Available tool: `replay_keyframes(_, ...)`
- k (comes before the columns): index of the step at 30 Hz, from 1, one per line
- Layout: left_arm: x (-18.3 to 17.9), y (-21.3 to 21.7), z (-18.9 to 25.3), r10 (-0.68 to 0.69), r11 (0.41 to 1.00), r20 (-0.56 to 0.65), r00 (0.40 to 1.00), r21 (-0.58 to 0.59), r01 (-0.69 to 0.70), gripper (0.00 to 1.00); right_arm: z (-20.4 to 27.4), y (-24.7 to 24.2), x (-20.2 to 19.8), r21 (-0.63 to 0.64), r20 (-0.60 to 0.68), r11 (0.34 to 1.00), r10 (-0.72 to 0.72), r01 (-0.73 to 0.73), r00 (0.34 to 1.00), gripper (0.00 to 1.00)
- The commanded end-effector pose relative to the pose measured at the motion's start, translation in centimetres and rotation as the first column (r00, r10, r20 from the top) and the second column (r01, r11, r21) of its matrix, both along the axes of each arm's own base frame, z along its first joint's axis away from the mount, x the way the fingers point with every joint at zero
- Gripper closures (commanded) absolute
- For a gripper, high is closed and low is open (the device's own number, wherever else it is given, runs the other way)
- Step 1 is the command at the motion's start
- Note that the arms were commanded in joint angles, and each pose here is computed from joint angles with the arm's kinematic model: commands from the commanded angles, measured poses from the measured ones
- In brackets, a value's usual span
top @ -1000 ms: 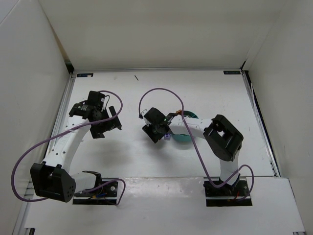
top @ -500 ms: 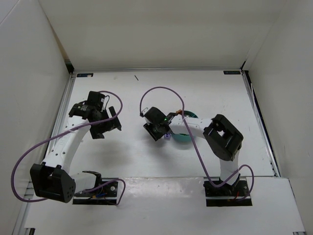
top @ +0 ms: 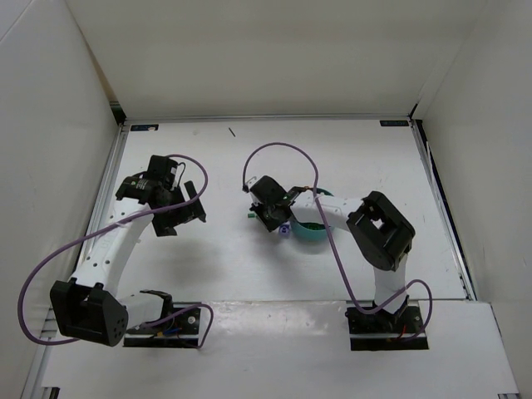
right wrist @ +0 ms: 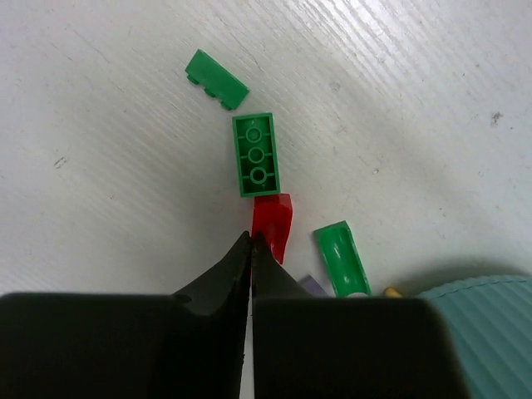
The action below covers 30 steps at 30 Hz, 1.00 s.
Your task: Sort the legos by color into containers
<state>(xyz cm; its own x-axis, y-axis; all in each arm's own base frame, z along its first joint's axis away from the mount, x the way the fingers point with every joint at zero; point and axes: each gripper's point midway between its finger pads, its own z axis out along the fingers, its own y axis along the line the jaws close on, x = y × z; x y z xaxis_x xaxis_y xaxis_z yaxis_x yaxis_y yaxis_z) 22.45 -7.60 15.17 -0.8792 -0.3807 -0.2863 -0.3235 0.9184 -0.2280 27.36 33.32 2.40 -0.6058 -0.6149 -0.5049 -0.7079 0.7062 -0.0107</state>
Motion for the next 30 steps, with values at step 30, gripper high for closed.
replay_keyframes(30,3.6,-1.1,0.2,-0.017,0.999,0.019,1.0,-0.035,0.018,0.0,16.7,-14.0,1.0,0.236,0.165,0.932,-0.318,0.275,0.934,1.0)
